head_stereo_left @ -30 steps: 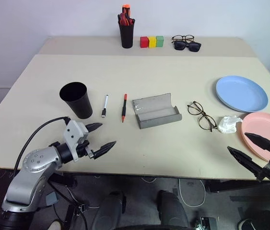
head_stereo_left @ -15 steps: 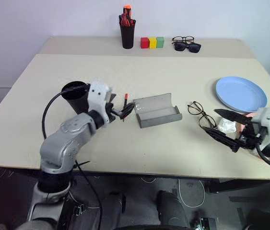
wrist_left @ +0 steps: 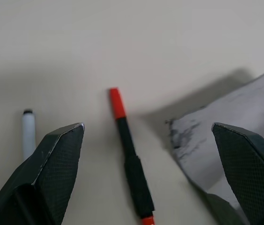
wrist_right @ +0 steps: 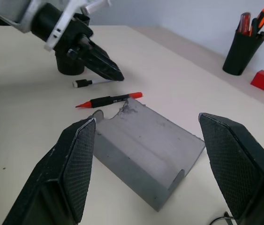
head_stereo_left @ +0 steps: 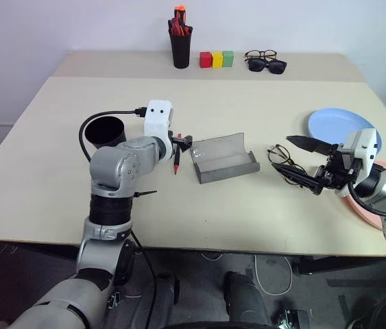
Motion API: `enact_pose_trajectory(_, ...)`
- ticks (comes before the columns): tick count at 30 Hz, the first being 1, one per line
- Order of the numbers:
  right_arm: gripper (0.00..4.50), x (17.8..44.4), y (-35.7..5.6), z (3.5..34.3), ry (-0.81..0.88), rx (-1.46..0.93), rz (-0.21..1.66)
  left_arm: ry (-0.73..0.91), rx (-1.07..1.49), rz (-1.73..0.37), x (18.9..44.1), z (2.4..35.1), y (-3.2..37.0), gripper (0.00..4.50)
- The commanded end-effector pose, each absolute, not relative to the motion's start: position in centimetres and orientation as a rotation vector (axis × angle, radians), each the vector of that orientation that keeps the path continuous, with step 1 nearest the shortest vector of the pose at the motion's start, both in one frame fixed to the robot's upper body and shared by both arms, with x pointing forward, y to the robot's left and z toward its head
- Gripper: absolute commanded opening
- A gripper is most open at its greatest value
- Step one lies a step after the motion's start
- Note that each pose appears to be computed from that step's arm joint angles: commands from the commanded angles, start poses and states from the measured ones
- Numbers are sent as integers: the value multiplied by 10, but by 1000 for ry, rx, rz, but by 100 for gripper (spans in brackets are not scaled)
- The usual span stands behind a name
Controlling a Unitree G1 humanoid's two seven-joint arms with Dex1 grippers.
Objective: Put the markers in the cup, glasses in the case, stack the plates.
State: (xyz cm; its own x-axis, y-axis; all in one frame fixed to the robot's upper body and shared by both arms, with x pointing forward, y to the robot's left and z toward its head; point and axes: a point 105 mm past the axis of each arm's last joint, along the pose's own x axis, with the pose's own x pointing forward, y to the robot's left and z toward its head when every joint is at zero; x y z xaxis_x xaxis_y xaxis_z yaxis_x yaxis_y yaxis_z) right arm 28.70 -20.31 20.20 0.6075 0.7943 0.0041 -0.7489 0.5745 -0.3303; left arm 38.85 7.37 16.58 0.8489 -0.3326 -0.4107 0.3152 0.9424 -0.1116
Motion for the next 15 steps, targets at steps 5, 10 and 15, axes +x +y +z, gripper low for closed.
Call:
enact_pose_trajectory(5,356,286,-208,213,-216,-344,874,510,-31,-298,388,162,76,450)
enact_pose_trajectory(10,356,285,-209,215,-225,-345,861,568,-35,-239,389,152,81,450)
enact_pose_trajectory(15,356,285,-212,216,-235,-349,834,607,-17,-161,396,140,90,450)
